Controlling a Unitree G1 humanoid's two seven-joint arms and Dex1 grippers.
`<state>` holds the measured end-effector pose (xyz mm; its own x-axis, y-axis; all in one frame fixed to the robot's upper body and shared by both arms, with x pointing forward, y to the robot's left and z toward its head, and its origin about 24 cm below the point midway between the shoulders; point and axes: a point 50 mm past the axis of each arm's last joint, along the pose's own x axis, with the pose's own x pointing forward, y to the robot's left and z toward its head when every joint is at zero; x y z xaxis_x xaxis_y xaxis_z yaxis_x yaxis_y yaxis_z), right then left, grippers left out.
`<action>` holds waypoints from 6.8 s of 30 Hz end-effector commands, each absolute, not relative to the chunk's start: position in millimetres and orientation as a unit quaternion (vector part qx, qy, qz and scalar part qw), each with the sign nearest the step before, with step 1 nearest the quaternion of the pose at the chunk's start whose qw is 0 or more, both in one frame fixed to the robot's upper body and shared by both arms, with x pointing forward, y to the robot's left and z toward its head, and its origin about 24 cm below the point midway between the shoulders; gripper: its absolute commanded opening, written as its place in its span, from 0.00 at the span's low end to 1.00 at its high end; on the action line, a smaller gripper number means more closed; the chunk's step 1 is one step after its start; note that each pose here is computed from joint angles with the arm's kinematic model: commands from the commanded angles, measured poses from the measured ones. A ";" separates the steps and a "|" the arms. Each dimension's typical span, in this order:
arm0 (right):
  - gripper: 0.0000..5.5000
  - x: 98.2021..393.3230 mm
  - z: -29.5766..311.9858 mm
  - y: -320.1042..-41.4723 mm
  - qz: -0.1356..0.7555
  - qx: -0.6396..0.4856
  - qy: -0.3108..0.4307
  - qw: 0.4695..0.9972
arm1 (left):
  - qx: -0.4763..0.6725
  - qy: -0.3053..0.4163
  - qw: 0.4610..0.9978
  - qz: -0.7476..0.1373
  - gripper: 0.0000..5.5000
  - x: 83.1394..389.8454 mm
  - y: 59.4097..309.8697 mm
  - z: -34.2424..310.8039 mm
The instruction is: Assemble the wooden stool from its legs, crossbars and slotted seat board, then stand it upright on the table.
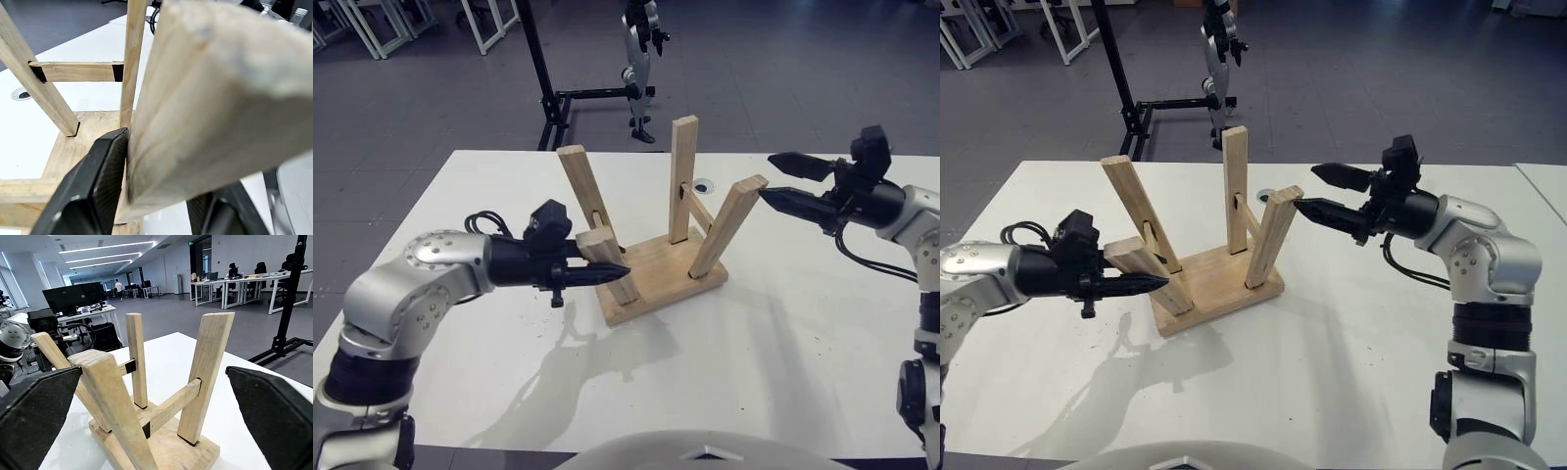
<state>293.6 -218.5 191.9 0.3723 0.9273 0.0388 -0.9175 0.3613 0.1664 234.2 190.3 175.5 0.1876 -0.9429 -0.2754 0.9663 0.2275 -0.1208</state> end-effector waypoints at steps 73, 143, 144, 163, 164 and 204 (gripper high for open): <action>0.84 289.3 149.6 -180.4 0.526 0.394 0.360 0.662 | -0.293 0.244 0.742 -0.551 0.70 288.2 220.7 124.4; 0.36 203.2 146.6 -170.0 0.647 0.137 0.289 0.692 | -0.120 0.235 0.713 -0.650 0.33 214.6 215.0 126.6; 0.36 202.4 147.1 -171.1 0.648 0.148 0.296 0.685 | -0.131 0.236 0.707 -0.654 0.33 213.5 214.3 130.6; 0.35 245.8 214.1 -193.9 0.641 0.406 0.417 0.500 | -0.372 0.290 0.617 -0.630 0.33 226.7 227.3 187.3; 0.35 248.9 213.8 -194.1 0.635 0.412 0.424 0.497 | -0.384 0.285 0.615 -0.627 0.33 231.1 228.9 189.5; 0.99 324.5 170.0 -220.4 0.374 0.509 0.406 0.660 | -0.420 0.233 0.758 -0.442 0.78 308.5 282.9 174.6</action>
